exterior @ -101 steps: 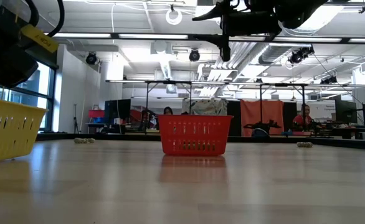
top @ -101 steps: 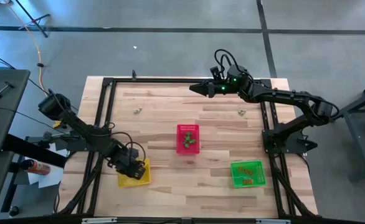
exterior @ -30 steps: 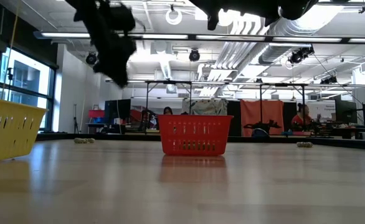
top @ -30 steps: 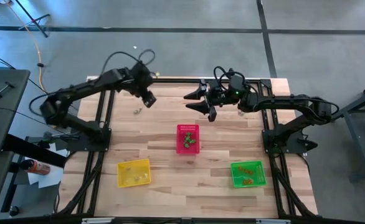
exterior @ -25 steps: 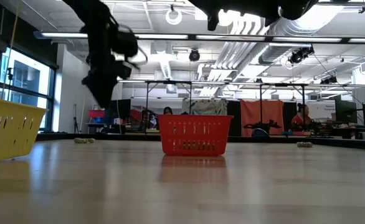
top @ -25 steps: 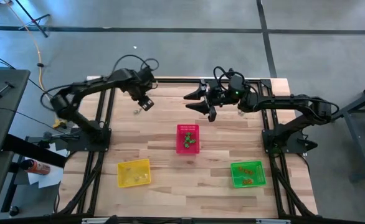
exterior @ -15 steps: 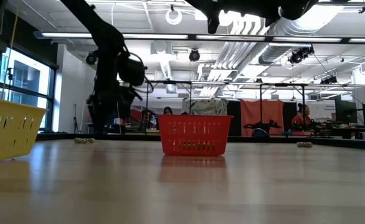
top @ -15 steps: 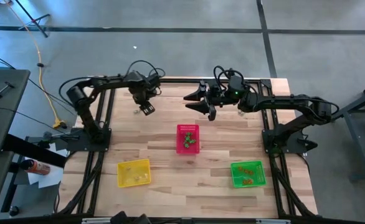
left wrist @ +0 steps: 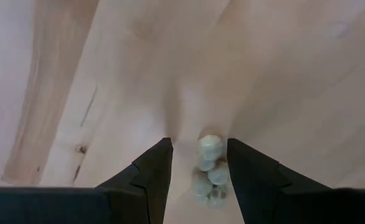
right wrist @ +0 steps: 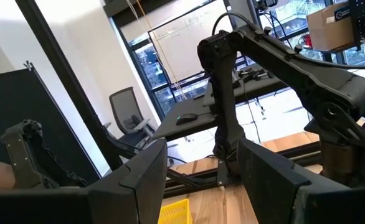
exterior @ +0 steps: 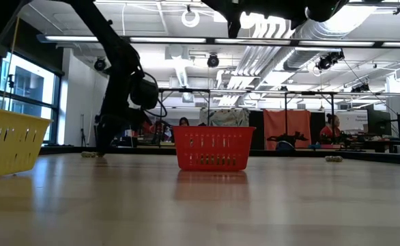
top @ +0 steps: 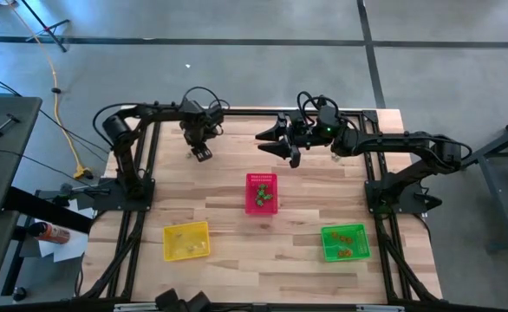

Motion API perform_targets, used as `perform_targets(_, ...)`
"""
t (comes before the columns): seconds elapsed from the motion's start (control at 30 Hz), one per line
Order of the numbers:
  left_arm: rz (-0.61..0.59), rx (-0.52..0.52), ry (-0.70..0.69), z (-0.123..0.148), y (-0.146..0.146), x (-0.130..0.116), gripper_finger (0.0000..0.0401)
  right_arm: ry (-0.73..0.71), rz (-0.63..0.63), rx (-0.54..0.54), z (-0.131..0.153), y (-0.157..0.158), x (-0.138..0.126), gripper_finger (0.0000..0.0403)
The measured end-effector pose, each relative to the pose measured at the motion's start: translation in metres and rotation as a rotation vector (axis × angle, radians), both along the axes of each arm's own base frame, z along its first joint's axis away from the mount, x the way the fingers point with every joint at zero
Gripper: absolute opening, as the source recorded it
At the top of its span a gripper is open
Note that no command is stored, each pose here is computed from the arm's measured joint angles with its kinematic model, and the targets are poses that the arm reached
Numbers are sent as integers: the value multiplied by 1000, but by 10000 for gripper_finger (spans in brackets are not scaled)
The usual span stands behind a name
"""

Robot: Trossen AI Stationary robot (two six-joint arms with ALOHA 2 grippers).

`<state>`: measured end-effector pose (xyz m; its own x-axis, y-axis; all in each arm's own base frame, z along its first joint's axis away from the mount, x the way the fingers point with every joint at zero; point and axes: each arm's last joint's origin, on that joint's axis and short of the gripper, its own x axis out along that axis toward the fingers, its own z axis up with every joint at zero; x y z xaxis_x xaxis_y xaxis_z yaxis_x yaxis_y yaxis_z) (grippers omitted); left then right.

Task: Sort Halloween decoration
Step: Put the white skull toy into the yellow bin

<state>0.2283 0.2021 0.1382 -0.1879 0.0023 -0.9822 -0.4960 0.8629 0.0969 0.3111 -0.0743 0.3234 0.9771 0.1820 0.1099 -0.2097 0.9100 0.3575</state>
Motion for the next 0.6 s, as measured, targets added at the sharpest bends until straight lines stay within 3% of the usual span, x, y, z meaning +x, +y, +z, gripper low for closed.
perform_targets(0.43, -54, -57, -29, -6, 7, -3, 140, 0, -59, 20, 0, -2, 0, 191)
perform_targets(0.6, -56, -65, -32, -7, 7, -3, 99, 1, -59, 22, 0, -2, 0, 191)
